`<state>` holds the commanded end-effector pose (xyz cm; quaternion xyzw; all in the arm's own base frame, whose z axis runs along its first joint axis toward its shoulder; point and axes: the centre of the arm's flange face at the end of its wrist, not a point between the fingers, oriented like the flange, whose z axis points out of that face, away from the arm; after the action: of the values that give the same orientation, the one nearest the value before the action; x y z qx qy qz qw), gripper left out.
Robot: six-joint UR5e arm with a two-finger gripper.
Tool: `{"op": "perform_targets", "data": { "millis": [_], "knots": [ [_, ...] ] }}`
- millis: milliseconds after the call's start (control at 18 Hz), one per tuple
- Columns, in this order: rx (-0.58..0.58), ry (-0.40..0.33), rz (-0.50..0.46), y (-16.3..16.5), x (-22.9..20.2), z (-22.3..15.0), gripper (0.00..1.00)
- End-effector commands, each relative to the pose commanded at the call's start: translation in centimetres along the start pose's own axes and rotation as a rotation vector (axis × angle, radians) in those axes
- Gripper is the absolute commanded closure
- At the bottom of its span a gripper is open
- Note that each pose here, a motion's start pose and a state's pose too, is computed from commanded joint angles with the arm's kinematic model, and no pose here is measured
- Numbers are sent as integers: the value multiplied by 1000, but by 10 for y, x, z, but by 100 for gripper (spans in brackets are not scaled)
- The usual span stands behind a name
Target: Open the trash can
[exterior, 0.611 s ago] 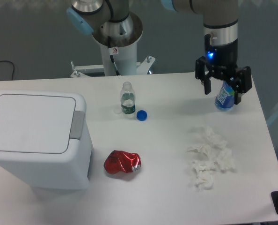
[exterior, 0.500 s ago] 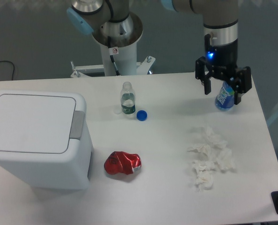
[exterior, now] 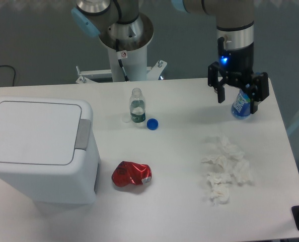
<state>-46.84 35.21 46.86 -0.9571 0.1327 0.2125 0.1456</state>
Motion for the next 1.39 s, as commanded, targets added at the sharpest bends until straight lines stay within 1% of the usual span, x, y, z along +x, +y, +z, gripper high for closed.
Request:
{"op": "perform_targets", "data": {
  "millis": [111, 167, 278, 500, 556, 722, 944, 1000, 1167, 1278, 1389],
  "knots": [
    [18, 1, -51, -9, -1, -1, 0],
    [32, -5, -105, -19, -3, -4, 0],
    [47, -15, -177, -34, -8, -8, 0],
    [70, -19, -249, -56, -11, -11, 0],
    [87, -17, -275, -66, -9, -13, 0],
    [134, -1, -382, -83, -5, -19, 0],
    [240, 58, -478, -97, -1, -26, 0],
    [264, 72, -483, -103, 0, -27, 0],
    [290, 102, -495, -124, 12, -30, 0],
    [299, 128, -538, -142, 24, -33, 0],
    [305, 145, -559, -156, 33, -36, 0]
  ]
}}
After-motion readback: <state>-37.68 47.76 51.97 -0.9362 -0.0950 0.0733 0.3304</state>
